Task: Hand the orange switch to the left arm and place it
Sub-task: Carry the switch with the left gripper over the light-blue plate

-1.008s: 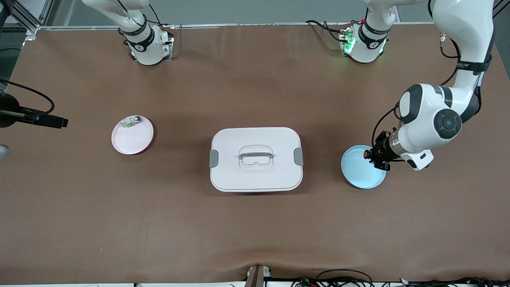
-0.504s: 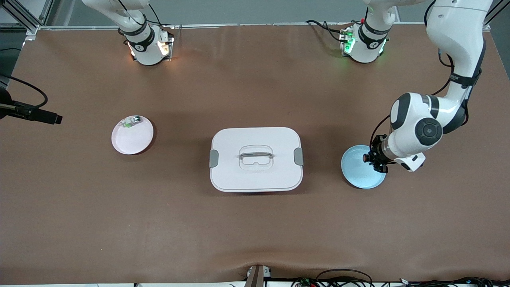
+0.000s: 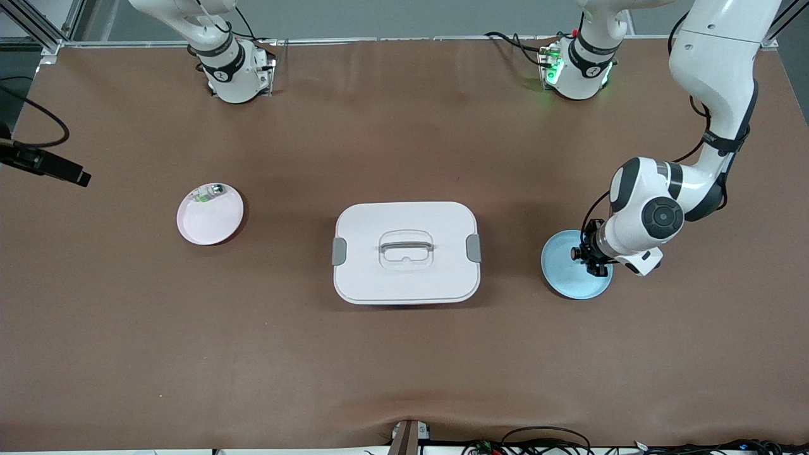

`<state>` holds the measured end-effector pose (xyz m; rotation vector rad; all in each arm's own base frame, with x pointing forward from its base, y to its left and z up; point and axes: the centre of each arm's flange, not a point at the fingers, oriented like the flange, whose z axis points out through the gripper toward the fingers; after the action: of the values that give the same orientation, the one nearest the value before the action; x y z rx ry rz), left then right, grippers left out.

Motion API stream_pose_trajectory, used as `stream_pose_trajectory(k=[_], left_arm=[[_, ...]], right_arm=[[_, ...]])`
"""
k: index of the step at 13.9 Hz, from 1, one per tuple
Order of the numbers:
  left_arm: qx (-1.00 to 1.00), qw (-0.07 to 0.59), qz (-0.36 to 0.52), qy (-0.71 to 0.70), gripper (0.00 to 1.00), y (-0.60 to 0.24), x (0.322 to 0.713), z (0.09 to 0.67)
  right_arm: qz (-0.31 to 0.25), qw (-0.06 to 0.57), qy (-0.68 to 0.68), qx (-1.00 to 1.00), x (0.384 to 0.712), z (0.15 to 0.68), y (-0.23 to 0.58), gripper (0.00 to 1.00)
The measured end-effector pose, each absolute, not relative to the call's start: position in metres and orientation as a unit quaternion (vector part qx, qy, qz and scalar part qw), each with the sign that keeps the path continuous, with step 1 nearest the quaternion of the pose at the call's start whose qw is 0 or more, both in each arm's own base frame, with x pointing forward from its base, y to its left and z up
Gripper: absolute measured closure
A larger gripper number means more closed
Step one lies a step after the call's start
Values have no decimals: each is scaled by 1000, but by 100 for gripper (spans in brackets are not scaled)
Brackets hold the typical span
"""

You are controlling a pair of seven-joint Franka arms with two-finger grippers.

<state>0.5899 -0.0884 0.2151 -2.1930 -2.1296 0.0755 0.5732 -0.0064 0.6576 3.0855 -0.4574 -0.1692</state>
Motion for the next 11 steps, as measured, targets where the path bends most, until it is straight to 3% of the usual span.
stream_pose_trajectory(k=[5,11], left_arm=[[-720,22,17,-693,57,-92,588,205],[-726,7,12,-688,57,-96,581,191]], right_arm=[[-33,4,-155,987,534,677,-16,0],[-28,-3,-156,987,530,679,-15,0]])
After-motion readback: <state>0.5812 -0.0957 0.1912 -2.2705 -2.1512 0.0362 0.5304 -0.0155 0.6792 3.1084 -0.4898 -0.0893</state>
